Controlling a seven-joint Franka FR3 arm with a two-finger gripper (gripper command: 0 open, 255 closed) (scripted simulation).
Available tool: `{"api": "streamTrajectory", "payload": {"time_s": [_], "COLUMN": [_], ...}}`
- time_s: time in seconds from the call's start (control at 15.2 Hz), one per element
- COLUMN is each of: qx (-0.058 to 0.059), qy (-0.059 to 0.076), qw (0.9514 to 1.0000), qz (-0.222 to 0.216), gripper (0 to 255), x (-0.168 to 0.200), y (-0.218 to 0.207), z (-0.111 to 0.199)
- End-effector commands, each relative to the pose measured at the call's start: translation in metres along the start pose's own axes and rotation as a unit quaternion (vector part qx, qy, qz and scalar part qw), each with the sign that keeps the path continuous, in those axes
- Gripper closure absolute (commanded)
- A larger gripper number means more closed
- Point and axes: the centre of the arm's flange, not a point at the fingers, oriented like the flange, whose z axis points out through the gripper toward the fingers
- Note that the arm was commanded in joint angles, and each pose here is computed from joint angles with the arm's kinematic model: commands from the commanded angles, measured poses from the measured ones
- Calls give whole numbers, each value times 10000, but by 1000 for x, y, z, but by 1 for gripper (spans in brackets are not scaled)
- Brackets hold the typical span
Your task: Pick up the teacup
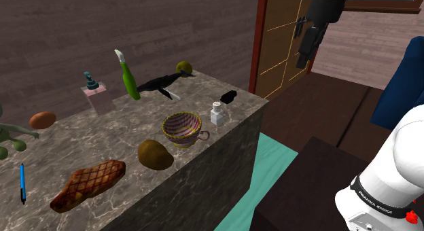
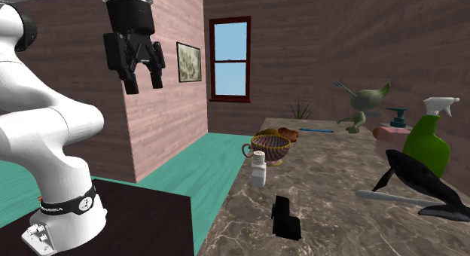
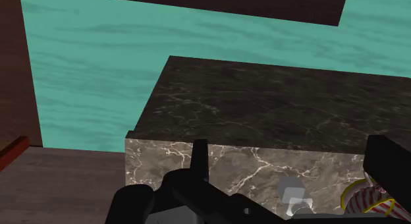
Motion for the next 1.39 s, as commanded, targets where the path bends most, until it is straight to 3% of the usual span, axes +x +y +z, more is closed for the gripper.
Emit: {"api": "streamTrajectory", "payload": {"time_s": [0.0, 1.32], "qx": [0, 181], "qy": [0, -233], "qw": [10000, 9991], "qz": [0, -308], "gripper": [0, 0], "x": [0, 199], "y": [0, -125], "z": [0, 127]}}
